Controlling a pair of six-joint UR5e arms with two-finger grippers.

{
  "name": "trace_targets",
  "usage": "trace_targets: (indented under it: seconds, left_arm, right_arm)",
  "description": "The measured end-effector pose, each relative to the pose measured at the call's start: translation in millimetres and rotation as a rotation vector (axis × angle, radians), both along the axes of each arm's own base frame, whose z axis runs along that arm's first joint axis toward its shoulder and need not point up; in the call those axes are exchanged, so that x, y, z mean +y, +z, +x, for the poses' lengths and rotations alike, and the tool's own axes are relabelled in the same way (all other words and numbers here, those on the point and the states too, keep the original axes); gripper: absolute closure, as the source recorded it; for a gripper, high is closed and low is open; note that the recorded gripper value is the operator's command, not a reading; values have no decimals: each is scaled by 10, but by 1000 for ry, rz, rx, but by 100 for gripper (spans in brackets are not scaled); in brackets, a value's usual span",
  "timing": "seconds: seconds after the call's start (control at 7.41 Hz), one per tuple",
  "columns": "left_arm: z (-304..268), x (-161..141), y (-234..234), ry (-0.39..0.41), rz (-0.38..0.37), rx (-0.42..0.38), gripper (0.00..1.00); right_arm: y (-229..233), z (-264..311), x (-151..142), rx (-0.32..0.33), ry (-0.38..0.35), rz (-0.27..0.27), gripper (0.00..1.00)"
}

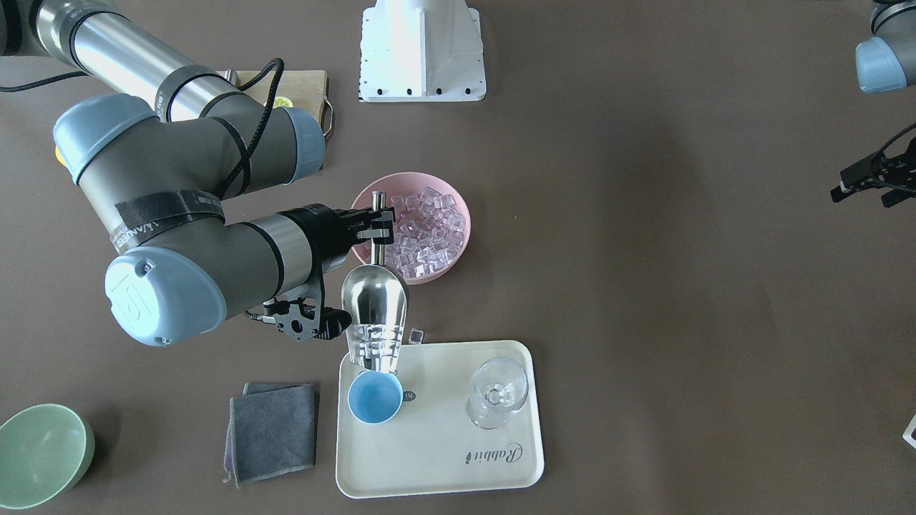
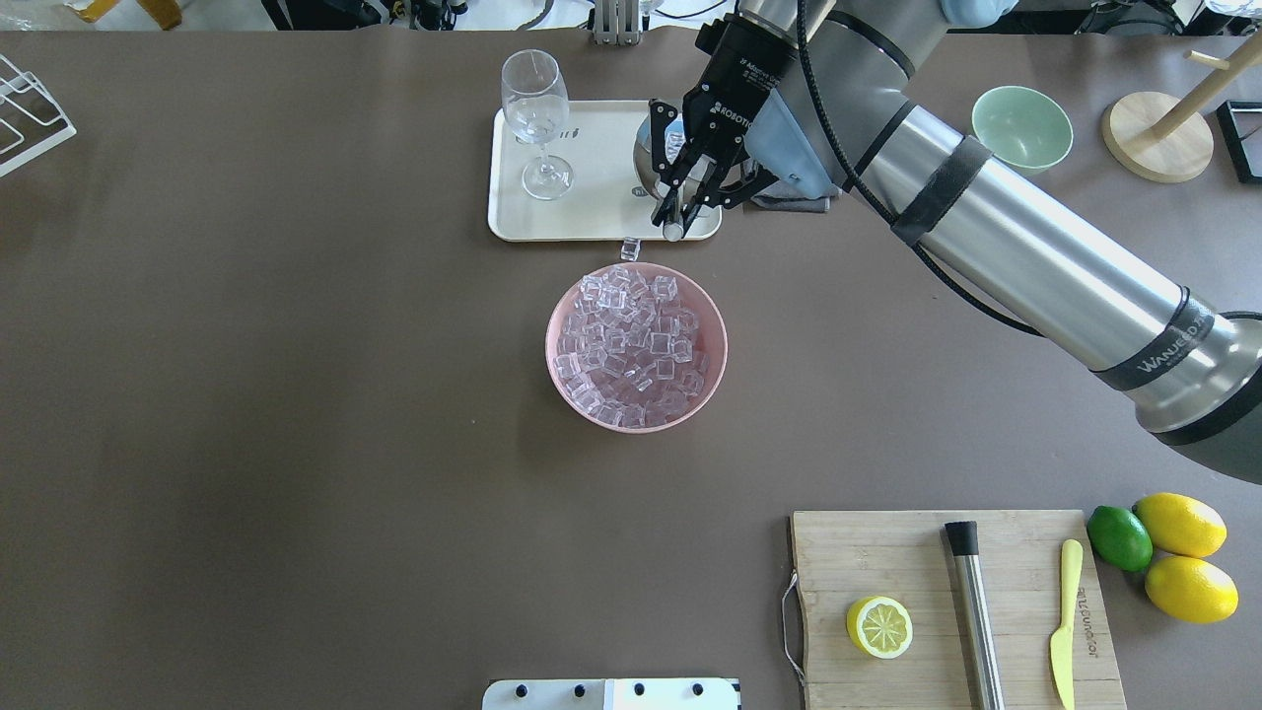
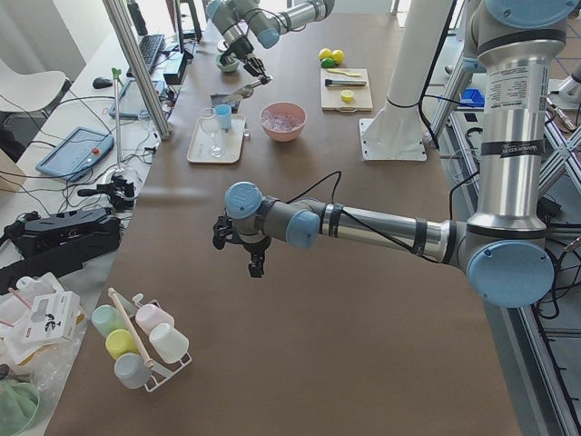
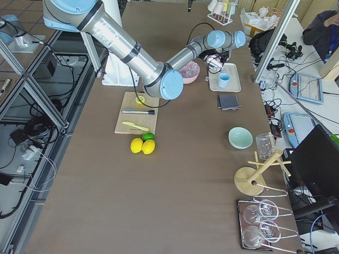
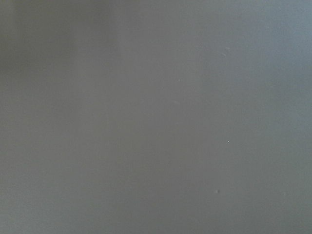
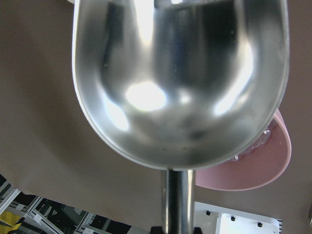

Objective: Put ice in cup with scoop
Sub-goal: 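Tilt the scoop with the right gripper to pour ice into the blue cup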

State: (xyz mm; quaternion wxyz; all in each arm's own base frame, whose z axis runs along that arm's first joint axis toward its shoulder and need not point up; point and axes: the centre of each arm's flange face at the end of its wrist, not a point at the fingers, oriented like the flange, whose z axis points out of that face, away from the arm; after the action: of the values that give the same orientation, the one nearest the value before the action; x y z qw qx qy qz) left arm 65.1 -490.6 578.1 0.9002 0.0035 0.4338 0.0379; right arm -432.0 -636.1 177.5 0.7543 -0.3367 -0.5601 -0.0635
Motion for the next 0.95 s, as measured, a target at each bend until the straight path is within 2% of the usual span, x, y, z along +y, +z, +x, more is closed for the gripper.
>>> trace_targets:
  seconds: [0.41, 0.95]
  left_arm:
    - [0, 0, 12, 0, -2, -1, 1]
    - [0, 0, 20, 0, -4, -1, 1]
  right_arm:
    - [90, 29, 36, -59, -6, -52, 100]
    - [160, 49, 42, -68, -5, -54, 100]
